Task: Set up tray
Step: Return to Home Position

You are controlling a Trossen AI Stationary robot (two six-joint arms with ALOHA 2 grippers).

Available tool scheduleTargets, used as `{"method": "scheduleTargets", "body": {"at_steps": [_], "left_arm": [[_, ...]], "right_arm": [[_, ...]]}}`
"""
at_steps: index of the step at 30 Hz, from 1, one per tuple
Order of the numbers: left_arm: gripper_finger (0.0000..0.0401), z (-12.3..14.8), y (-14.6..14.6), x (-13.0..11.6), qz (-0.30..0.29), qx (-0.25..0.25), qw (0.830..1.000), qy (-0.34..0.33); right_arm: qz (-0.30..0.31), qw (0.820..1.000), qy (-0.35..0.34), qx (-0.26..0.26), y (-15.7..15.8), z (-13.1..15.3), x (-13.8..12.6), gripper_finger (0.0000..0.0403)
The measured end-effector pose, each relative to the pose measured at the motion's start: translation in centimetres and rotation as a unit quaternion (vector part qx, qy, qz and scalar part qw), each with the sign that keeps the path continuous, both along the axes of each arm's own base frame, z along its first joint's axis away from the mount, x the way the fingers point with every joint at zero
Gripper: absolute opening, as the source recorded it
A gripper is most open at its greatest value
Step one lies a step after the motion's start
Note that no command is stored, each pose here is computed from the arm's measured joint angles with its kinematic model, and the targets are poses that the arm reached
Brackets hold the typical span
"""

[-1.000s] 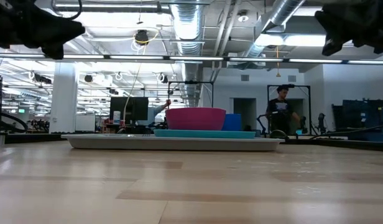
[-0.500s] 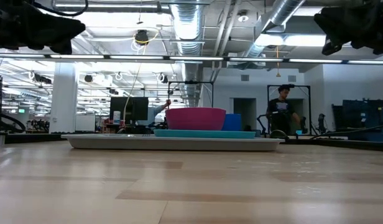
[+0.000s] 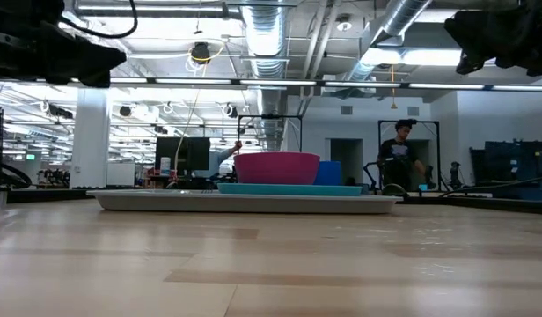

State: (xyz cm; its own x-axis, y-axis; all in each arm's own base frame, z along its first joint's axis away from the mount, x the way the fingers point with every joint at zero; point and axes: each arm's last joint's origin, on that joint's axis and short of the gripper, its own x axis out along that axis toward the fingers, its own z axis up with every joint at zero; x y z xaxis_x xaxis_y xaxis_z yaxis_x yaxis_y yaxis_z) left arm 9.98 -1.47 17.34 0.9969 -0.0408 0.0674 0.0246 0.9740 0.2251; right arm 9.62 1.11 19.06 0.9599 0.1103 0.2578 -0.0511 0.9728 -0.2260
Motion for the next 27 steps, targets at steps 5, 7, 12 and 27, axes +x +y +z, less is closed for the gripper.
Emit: {"method": "scheduleTargets", "body": {"at_steps": [5,7,12,27], "left_arm": [[0.0048,-0.68,0.04,0.06,-0.003,-0.027,0.999,0.04],[0.0048,-0.83,0.03,0.14,-0.002,-0.025,0.998,0.05],[0.0048,-0.86,0.03,0.14,-0.001,-0.013,0.998,0.053],[0.0048,-0.89,0.04,0.14,0.0,-0.031,0.998,0.057]], "right_arm": [[0.0,1.0,0.0,0.0,0.0,0.0,0.0,0.0084],[0.0,1.0,0.0,0.0,0.0,0.0,0.0,0.0084],[0.0,1.0,0.003,0.0,0.0,-0.07,0.02,0.0084],[0.0,1.0,0.004,0.0,0.0,-0.09,0.03,0.0084]]}}
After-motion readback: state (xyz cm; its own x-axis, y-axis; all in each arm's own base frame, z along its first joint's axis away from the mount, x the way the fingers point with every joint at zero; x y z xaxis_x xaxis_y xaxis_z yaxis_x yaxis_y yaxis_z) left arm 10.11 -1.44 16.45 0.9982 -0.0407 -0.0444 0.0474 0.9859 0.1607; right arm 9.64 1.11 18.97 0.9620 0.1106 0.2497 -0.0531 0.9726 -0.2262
